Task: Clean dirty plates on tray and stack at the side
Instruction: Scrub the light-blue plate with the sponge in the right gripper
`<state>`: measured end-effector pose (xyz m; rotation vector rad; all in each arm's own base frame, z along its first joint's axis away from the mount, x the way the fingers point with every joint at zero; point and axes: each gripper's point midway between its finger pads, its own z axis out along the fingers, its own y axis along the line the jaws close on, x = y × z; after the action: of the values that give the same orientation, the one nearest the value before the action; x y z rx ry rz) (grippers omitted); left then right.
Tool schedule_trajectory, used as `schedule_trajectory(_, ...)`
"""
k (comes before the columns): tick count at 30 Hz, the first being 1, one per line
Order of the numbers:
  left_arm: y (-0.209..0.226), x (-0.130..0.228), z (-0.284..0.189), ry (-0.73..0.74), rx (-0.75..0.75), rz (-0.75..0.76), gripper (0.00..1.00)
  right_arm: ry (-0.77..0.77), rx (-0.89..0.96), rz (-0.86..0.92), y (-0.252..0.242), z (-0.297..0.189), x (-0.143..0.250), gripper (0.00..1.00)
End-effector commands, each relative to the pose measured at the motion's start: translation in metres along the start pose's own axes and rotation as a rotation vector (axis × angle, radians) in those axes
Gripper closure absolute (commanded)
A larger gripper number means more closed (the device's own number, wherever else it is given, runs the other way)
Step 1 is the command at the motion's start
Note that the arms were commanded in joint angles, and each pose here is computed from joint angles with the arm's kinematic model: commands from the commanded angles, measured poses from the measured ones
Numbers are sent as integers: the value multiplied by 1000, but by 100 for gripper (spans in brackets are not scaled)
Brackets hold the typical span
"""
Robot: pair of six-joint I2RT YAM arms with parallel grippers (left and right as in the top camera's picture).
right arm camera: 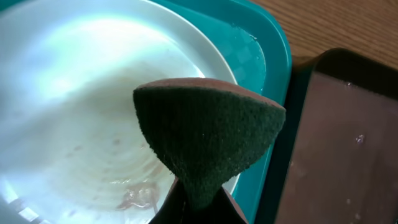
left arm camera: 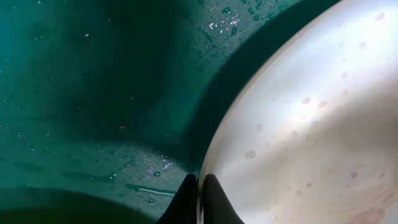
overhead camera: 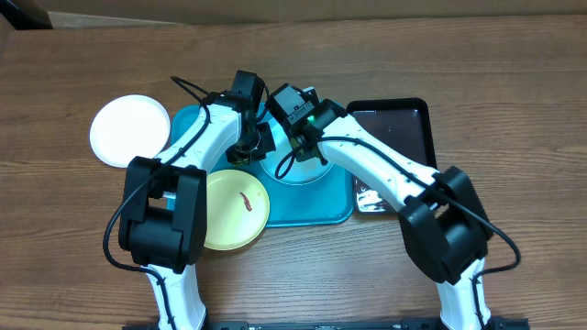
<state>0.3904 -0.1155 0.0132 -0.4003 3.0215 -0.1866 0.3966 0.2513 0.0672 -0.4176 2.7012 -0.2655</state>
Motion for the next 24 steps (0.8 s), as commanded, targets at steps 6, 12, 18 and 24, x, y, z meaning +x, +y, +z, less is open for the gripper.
schedule_trajectory(6, 14, -2, -1, -10, -50, -29, 96, 4, 55, 38, -1, 23, 0, 96)
schedule_trajectory(12, 14, -1, -1, -7, -52, -29, 96, 2, 57, 57, 0, 34, -2, 96)
schedule_trajectory(18, 15, 0, -1, -4, -54, -30, 96, 24, 85, 86, -9, 47, 2, 96)
schedule_trajectory(24, 15, 0, -1, -4, -54, -30, 96, 50, 56, 120, -18, 53, 2, 96)
